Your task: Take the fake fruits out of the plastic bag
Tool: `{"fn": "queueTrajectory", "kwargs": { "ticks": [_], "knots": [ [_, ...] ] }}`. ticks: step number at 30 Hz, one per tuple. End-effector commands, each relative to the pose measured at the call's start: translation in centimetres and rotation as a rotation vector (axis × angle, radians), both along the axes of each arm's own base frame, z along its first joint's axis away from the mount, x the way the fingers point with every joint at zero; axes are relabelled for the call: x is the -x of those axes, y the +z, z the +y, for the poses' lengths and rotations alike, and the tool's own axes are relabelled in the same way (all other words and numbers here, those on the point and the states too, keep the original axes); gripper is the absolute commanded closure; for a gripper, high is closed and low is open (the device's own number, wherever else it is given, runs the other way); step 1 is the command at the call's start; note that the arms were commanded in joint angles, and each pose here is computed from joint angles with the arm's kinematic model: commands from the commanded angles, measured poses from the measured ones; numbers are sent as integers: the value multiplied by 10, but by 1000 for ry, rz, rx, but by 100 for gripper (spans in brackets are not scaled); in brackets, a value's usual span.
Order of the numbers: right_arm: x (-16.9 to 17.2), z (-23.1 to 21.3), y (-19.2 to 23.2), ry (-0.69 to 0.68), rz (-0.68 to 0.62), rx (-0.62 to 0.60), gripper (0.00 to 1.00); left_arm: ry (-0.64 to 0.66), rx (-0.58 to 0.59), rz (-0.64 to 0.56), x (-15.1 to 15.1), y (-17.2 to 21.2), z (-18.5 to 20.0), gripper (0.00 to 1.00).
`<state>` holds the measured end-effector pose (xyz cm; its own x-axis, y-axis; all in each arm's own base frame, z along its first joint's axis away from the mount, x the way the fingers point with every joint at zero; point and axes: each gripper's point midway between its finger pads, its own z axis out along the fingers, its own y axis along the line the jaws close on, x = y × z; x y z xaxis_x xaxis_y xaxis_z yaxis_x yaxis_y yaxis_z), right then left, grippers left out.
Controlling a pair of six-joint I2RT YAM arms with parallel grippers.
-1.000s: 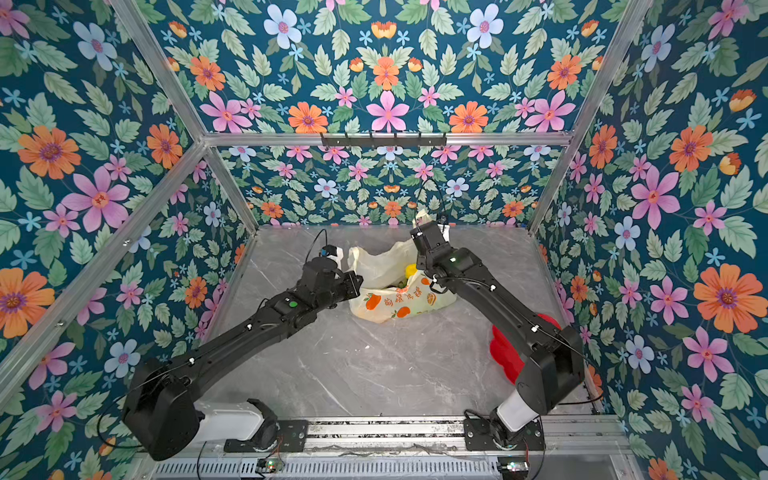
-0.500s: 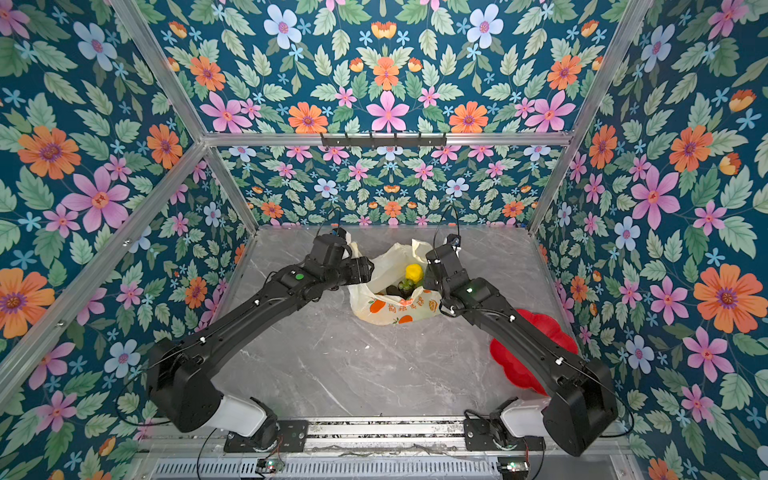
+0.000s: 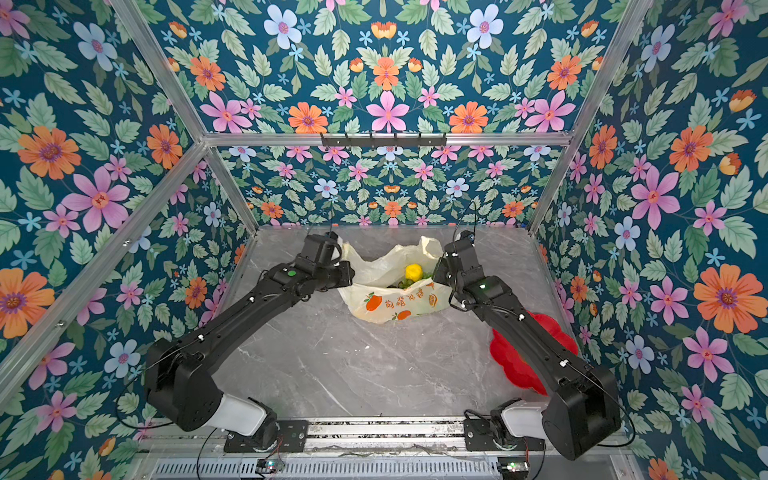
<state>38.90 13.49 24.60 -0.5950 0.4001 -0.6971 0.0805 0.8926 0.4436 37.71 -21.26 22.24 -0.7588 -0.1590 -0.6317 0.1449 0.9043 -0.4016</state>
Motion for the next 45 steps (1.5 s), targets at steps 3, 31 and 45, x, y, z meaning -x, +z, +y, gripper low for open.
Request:
{"fn": "queueTrajectory", "kwargs": {
  "ticks": [3, 31, 45],
  "knots": [
    [-21, 24, 53, 113, -73, -253, 100, 32, 139, -135, -40, 57, 7, 98],
    [86, 17, -135, 19, 209, -376, 100, 186, 239, -8, 57, -96, 63, 58],
    [94, 19, -109, 57, 161, -307, 100, 303, -346, 53, 95, -29, 149, 4]
  ]
}}
